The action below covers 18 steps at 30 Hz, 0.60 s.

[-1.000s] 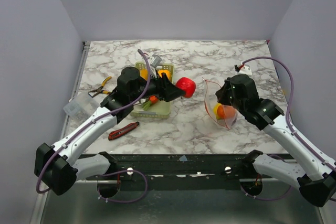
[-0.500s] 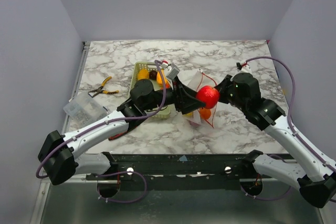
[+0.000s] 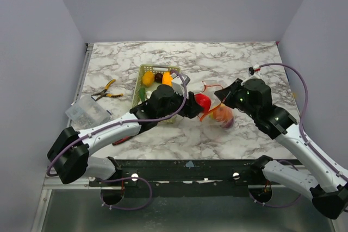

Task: Place the food in the zip-top bag and seal the zipper
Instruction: Place the fake fruit in the zipper food storage bag.

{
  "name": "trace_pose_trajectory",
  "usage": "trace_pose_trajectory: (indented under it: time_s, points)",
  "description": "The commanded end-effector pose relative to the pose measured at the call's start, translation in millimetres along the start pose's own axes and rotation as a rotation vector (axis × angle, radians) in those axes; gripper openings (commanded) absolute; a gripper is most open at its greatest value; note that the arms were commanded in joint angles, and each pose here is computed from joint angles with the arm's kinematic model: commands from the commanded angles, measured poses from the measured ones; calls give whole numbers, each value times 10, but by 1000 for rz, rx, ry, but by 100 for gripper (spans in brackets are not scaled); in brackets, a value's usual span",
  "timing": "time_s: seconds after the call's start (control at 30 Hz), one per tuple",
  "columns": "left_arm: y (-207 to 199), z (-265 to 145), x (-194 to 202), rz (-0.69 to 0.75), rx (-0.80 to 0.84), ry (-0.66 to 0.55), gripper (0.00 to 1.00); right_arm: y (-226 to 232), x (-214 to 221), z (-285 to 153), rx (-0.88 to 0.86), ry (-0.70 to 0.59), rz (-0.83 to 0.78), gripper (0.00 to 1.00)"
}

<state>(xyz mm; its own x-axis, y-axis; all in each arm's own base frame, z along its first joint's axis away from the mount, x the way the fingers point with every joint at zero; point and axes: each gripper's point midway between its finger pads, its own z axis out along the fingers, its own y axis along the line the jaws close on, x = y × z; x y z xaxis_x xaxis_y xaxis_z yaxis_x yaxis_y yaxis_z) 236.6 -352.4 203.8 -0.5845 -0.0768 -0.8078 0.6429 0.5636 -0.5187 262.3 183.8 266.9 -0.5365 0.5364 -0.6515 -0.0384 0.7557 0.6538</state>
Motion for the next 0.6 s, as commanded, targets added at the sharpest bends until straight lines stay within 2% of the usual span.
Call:
trace_pose_trajectory:
  time_s: [0.0, 0.23, 0.37, 0.47, 0.57]
  points:
    - [0, -36, -238, 63, -83, 7, 2, 123, 40, 53, -50, 22, 3, 0]
    - [-295, 38, -376, 32, -16, 117, 17, 170, 63, 98, -63, 42, -5, 1]
    - [-136, 161, -285, -55, -136, 233, 18, 233, 24, 90, -80, 36, -2, 1]
    - [39, 248, -276, -133, -200, 248, 20, 284, 8, 82, -100, 34, 7, 1]
    - [109, 346, -283, -209, -194, 249, 28, 295, 24, 93, -107, 42, 11, 1]
